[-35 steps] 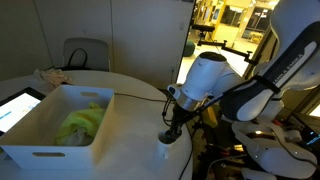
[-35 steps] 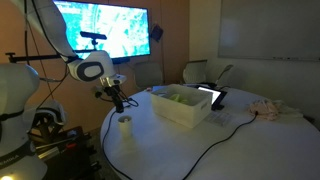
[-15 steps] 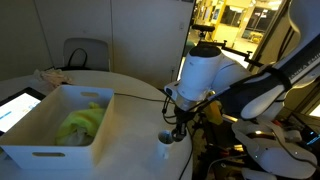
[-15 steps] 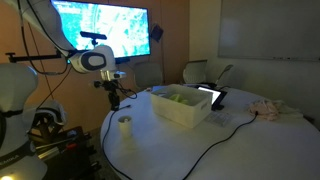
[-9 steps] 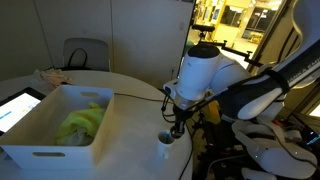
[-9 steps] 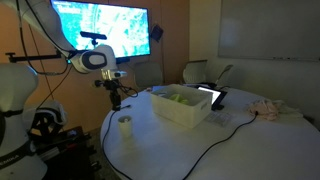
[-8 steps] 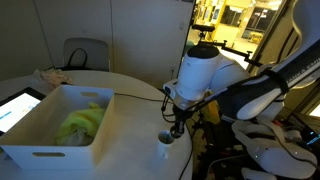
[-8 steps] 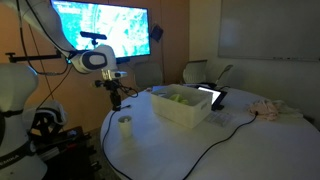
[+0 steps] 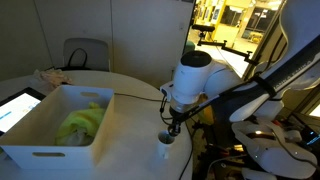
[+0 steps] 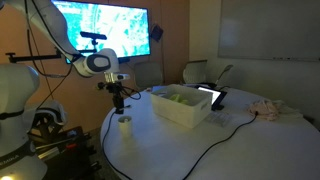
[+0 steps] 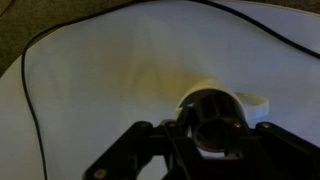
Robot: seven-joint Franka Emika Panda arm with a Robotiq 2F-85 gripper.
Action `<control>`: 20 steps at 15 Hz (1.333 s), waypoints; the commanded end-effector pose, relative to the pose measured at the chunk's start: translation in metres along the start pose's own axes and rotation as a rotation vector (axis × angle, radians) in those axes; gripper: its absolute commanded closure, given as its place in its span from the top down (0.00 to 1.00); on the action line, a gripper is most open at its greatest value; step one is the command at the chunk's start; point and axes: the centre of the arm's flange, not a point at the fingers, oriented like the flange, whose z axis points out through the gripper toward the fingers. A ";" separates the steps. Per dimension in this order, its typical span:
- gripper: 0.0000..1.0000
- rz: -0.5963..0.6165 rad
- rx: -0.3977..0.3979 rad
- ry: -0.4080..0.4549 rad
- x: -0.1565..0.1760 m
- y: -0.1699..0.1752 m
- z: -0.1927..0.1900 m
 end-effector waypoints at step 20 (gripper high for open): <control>0.36 -0.034 -0.022 0.070 0.023 -0.008 0.032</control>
